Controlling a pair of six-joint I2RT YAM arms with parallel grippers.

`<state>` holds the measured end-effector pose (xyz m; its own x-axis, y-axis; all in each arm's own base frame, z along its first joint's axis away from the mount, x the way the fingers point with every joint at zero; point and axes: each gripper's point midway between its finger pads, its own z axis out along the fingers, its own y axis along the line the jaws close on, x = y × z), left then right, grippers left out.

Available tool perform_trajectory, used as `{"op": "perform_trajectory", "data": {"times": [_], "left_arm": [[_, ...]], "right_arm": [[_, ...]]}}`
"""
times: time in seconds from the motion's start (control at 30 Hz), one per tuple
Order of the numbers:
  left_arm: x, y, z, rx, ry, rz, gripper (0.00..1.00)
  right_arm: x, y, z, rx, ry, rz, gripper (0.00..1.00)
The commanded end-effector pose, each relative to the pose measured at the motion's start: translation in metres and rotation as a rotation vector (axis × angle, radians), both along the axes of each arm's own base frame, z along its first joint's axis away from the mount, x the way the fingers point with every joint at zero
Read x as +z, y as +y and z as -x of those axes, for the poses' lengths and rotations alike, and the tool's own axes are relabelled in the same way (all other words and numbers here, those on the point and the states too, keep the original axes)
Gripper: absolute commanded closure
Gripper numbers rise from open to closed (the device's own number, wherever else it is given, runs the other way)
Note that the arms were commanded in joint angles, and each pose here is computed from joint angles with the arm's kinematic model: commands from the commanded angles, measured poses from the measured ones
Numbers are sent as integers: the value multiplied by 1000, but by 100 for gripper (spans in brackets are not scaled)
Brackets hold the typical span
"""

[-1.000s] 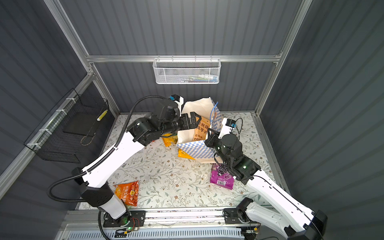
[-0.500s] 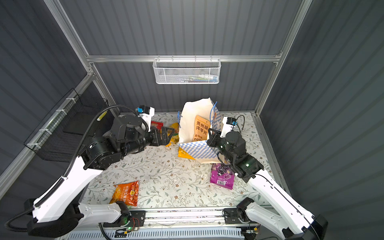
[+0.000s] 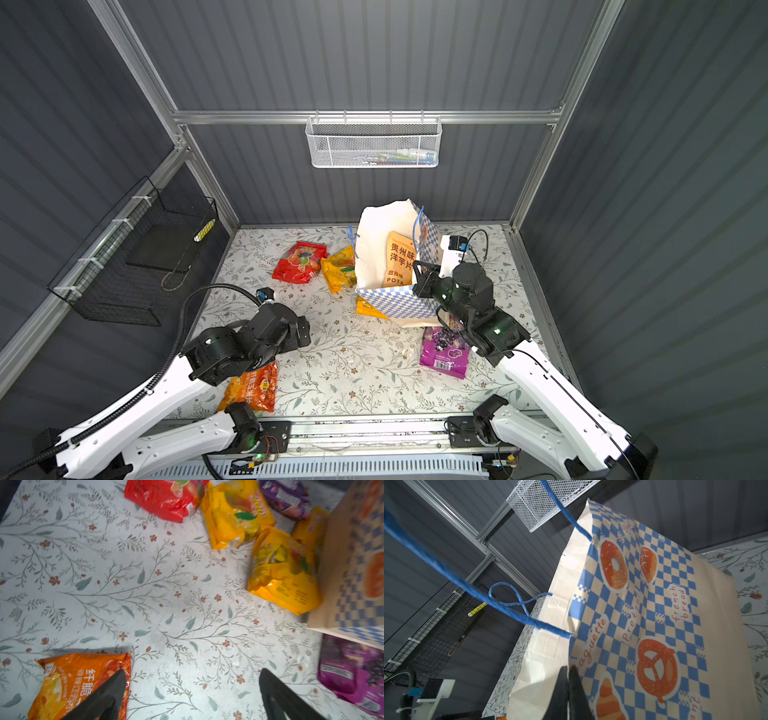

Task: Place the snacks into the paper bag
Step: 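Move left gripper toward orange chip bag while right gripper holds paper bag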

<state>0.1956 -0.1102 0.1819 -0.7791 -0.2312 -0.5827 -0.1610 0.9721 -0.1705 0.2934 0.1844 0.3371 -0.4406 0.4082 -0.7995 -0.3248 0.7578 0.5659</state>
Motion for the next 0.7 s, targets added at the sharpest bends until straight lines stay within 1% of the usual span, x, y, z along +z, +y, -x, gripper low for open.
{"op": "perform_trajectory", "data": {"times": [0.0,0.1,0.23,0.33,0.43,0.53,0.57,0.6,0.67], "left_arm": [[-26,16,1,146,70,52,0],[-49,28,1,230,129,100,0],[-73,46,2,355,203,108,0],[-89,70,15,508,285,57,0],[-102,89,30,624,344,1,0],[-116,91,35,663,392,18,0],[-120,95,38,684,397,12,0],[-123,96,35,704,380,29,0],[-134,97,38,727,396,60,0]], "right_arm": [[-4,2,3,26,6,17,100],[-9,3,3,33,16,18,100],[-12,5,4,43,22,17,100],[-13,5,6,47,24,17,100],[-13,3,7,44,20,14,100],[-15,4,8,49,22,10,100],[-15,4,8,49,23,8,100],[-15,4,8,53,23,8,100],[-14,4,9,54,22,7,100]]}}
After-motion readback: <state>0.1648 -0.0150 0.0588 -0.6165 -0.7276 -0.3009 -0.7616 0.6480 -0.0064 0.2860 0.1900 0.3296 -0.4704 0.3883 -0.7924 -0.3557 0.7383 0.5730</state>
